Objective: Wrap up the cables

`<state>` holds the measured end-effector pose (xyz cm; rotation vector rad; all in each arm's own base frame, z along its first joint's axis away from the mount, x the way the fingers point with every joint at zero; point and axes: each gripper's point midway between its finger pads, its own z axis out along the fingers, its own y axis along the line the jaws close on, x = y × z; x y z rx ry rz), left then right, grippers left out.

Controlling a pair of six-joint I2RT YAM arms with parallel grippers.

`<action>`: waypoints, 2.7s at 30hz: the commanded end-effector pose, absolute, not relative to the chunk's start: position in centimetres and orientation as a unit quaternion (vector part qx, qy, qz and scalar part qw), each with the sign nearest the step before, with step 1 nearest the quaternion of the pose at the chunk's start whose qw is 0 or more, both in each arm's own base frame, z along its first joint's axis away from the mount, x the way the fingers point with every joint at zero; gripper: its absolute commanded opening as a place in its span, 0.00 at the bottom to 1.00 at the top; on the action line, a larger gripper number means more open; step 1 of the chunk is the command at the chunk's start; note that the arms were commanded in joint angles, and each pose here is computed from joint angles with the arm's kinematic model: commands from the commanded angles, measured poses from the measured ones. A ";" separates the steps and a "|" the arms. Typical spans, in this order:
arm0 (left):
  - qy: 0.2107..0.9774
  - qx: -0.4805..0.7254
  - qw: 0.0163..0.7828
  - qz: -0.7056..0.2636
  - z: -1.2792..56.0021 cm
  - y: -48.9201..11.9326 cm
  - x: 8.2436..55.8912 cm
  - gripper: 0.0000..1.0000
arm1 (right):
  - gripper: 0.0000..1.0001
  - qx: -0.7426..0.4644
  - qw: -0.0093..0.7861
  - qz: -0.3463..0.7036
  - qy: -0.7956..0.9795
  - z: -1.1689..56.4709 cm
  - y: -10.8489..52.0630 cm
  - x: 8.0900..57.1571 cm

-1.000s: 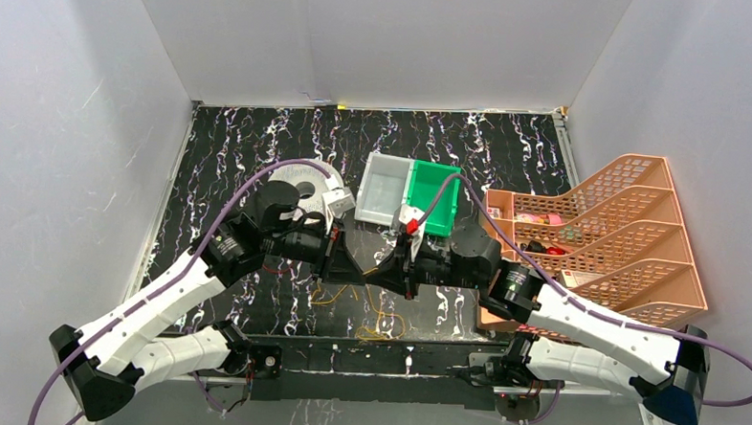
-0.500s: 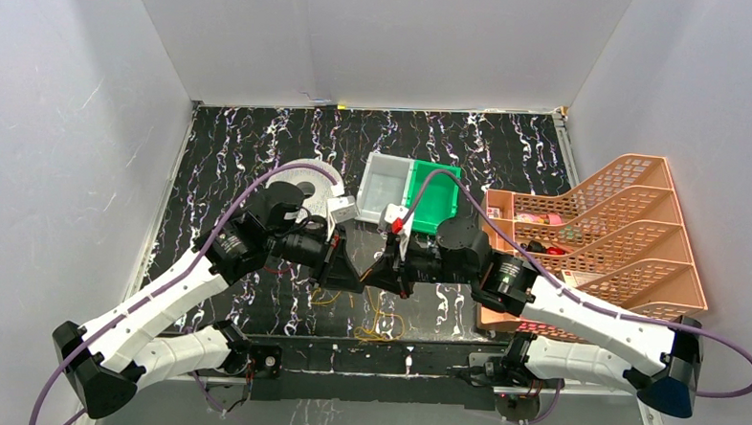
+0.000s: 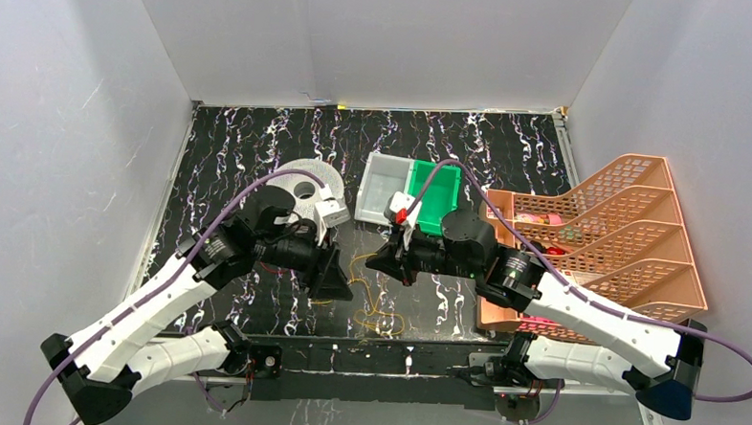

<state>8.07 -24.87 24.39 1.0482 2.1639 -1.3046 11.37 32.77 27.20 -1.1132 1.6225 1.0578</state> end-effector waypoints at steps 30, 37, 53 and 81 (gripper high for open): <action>0.722 0.388 0.183 -0.543 27.5 -27.6 7.6 0.01 | 0.00 -0.504 0.408 0.459 0.607 28.9 33.4 9.0; 0.728 0.378 0.209 -0.532 28.2 -27.4 8.2 0.00 | 0.29 -0.480 0.416 0.462 0.619 28.1 33.0 9.2; 0.729 0.358 0.246 -0.529 29.5 -26.9 8.6 0.00 | 0.55 -0.319 0.416 0.571 0.632 26.0 33.4 9.2; 0.701 0.391 0.270 -0.532 31.0 -24.2 5.7 0.00 | 0.00 -0.500 0.416 0.455 0.608 35.5 28.7 6.8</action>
